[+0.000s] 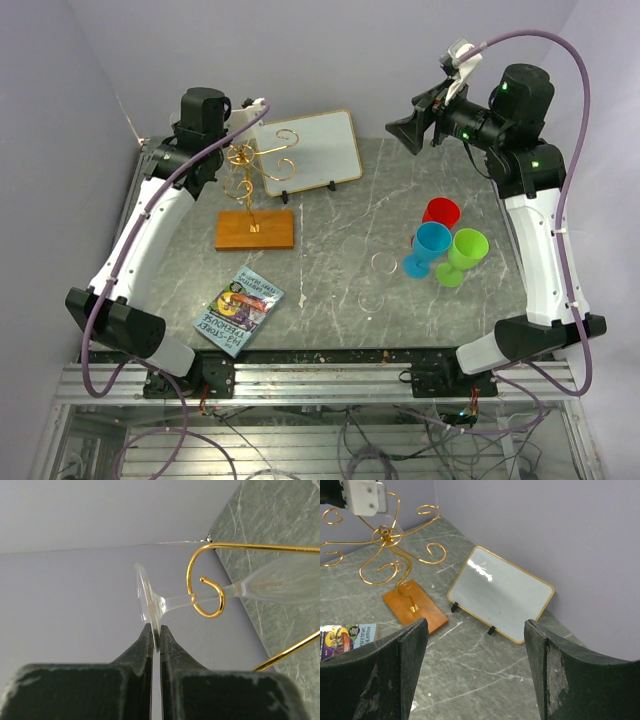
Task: Place the wine glass upside down on the wine glass rack
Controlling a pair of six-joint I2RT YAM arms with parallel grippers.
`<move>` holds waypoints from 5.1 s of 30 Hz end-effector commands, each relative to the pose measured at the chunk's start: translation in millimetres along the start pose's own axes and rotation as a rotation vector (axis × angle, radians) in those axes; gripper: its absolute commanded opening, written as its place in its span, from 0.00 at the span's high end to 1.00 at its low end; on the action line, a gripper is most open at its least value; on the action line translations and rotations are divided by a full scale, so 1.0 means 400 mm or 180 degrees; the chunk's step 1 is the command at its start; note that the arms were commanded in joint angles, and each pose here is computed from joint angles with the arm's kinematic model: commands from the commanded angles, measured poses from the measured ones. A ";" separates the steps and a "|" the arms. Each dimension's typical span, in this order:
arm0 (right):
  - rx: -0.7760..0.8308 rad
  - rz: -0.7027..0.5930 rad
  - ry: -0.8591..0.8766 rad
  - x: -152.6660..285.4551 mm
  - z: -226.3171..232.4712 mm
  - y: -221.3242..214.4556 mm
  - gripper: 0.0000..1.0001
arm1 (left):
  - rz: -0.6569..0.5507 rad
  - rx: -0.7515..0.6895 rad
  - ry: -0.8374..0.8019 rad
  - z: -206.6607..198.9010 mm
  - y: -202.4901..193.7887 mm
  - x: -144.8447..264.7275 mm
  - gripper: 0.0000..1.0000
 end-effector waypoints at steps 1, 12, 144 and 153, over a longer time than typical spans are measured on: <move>0.0070 -0.0055 -0.0040 0.013 0.002 0.007 0.23 | -0.0092 0.0062 0.0075 0.018 -0.015 0.045 0.92; 0.0074 -0.0047 -0.0052 0.017 0.002 0.002 0.22 | -0.0163 -0.0034 -0.0076 -0.008 -0.020 0.045 0.88; 0.0520 0.0068 -0.1821 -0.026 -0.036 0.048 1.00 | -0.2558 0.2928 -0.1082 0.076 0.074 0.238 0.08; 0.0167 -0.0428 -0.1084 -0.050 0.011 0.112 1.00 | -0.2770 0.3383 -0.1483 0.069 0.116 0.232 0.01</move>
Point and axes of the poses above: each gripper's point midway between its finger pads, its own x axis back along the fingers, its own z axis along the line the jaws close on, y = z × x, the point moved 10 cm from there along x, back along the fingers, and after that the axes turned 2 degrees about -x, right-handed, at the moved point
